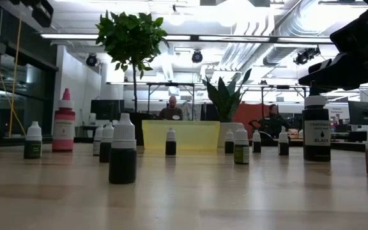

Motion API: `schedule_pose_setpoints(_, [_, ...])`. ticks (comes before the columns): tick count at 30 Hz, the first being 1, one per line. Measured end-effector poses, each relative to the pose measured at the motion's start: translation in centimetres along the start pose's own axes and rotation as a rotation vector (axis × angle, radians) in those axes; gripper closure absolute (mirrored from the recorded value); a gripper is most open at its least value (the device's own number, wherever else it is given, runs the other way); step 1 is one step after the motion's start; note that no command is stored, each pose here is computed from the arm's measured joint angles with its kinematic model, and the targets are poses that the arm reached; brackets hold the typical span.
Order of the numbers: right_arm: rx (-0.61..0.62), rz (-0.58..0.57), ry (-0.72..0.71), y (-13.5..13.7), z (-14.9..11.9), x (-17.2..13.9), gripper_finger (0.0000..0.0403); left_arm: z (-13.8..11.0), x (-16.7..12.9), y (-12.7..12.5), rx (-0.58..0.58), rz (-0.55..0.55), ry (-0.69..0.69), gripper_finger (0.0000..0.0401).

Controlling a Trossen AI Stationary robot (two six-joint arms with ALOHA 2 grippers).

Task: Pick & Place food coloring
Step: Put the large pink food coloring bottle into the yellow bin

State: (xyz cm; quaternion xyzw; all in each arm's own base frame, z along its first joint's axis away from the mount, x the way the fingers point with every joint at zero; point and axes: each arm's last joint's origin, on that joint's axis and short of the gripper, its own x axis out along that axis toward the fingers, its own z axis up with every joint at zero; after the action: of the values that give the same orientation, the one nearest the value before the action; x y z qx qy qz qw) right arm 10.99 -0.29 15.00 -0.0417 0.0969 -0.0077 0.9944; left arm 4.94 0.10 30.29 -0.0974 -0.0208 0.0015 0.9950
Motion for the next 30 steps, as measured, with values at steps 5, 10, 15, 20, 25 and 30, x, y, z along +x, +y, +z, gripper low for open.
schedule_pose_setpoints(5, [0.0,0.0,0.0,0.0,0.0,0.0,0.0402,3.2,-0.4,-0.5,0.034,0.076,0.167,0.0401])
schedule_pose_setpoints(10, [0.0,0.0,0.0,0.0,0.0,0.0,0.0402,6.7,-0.3,-1.0,0.046,0.161,0.274,0.0401])
schedule_pose_setpoints(15, [0.0,0.0,0.0,0.0,0.0,0.0,0.0402,9.1,0.1,-1.4,0.047,0.2,0.389,0.0401])
schedule_pose_setpoints(20, [0.0,0.0,0.0,0.0,0.0,0.0,0.0402,9.5,1.1,-1.5,-0.112,0.245,0.529,0.0401])
schedule_pose_setpoints(25, [0.0,0.0,0.0,0.0,0.0,0.0,0.0402,8.0,1.9,-1.4,-0.299,0.325,0.716,0.0401])
schedule_pose_setpoints(30, [0.0,0.0,0.0,0.0,0.0,0.0,0.0402,5.8,3.2,-0.9,-0.383,0.452,0.901,0.0401])
